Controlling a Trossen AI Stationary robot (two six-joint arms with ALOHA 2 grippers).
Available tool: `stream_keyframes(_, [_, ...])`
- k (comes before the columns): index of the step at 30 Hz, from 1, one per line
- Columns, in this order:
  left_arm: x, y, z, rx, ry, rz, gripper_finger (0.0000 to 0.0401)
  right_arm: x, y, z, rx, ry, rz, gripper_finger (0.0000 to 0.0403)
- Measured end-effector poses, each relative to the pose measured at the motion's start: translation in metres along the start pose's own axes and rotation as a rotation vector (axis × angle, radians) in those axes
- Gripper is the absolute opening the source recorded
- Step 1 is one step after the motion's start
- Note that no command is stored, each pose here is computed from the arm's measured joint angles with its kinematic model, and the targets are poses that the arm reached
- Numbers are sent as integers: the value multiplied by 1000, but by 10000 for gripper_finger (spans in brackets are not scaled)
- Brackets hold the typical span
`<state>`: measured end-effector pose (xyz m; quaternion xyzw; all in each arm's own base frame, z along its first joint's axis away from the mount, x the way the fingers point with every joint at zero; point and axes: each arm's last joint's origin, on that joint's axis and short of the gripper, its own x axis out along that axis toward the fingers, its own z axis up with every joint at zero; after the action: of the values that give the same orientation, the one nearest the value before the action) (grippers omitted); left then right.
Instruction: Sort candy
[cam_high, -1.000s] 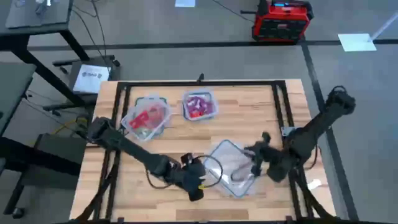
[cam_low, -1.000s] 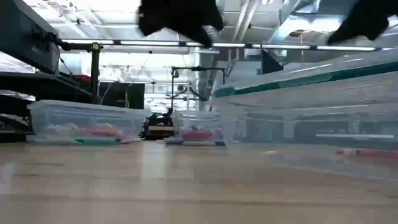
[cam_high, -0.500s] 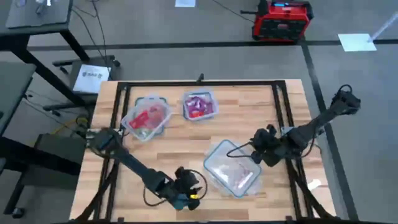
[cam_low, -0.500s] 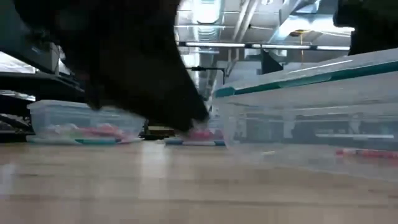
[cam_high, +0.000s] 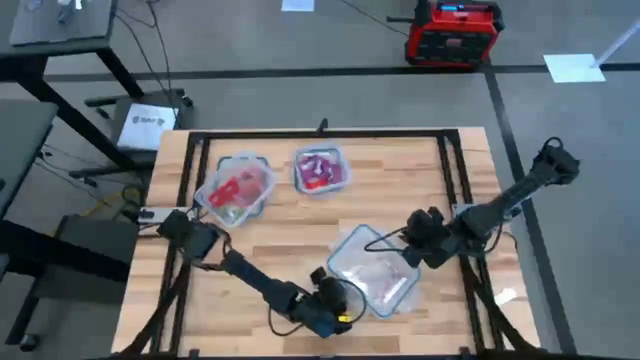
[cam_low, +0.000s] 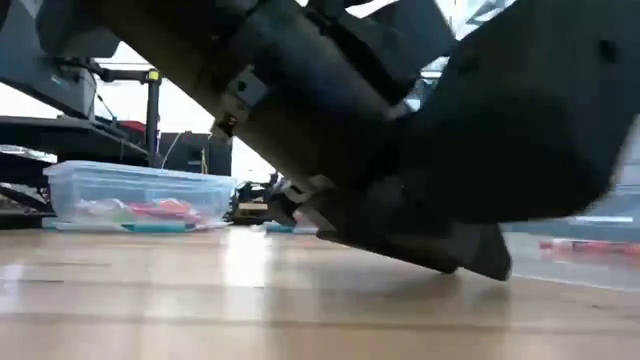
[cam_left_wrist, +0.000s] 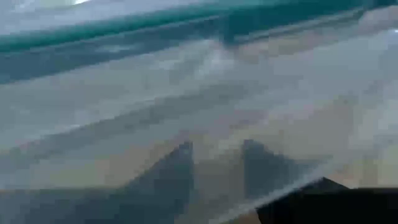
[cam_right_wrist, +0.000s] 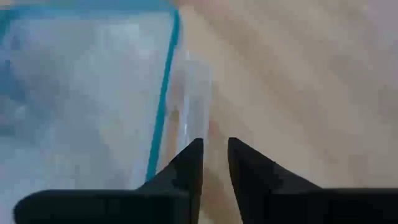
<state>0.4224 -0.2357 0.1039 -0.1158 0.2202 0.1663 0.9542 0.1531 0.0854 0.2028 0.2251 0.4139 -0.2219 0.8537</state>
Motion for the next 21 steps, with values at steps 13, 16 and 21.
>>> stream_keyframes(13, [3,3,2,-41,-15,25,124,10,22,-21,-12,104,77,63])
stream_keyframes(16, [3,4,3,-70,-16,27,124,10,21,-22,-18,111,61,63])
stream_keyframes(21, [-1,0,-1,-17,0,4,124,6,12,-23,-33,146,-2,63])
